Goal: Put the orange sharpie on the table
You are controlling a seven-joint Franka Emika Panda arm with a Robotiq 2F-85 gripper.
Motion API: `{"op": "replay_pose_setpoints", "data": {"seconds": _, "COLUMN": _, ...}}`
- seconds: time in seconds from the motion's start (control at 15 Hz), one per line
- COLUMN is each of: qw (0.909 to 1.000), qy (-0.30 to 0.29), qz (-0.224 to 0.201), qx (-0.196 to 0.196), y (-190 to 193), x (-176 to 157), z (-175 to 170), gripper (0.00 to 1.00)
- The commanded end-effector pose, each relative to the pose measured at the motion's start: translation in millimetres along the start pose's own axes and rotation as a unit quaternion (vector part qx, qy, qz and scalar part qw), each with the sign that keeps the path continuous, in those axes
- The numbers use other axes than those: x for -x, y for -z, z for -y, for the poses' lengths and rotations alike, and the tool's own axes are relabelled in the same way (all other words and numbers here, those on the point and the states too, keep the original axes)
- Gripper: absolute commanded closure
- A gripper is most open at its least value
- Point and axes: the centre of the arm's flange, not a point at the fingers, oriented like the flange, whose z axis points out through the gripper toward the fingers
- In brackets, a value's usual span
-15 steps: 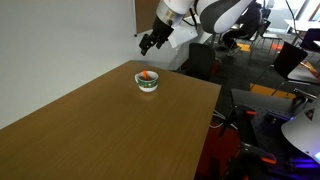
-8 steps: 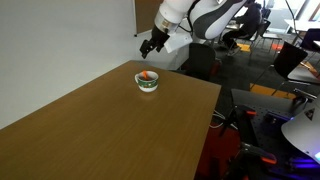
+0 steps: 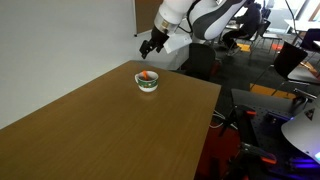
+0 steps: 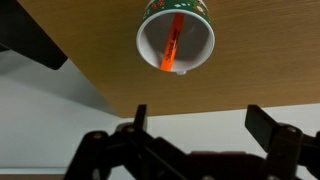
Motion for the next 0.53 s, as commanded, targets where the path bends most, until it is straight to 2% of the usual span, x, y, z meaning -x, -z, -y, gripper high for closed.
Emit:
{"op": "replay_pose_setpoints", "data": {"seconds": 0.0, "qw": 0.9998, "qy": -0.019, "qz": 0.008, "qx": 0.006, "y": -20, "x": -1, "z": 4, "gripper": 0.0}}
{"op": "replay_pose_setpoints", "data": {"seconds": 0.27, "qw": 0.9993, "qy": -0.03, "qz": 0.021, "qx": 0.01, "y": -37, "x": 4, "z": 4, "gripper": 0.0}}
{"op": "replay_pose_setpoints", "data": {"seconds": 0.47, "qw": 0.9975, "qy": -0.061, "qz": 0.024, "qx": 0.025, "y": -51, "x": 4, "z": 3, "gripper": 0.0}}
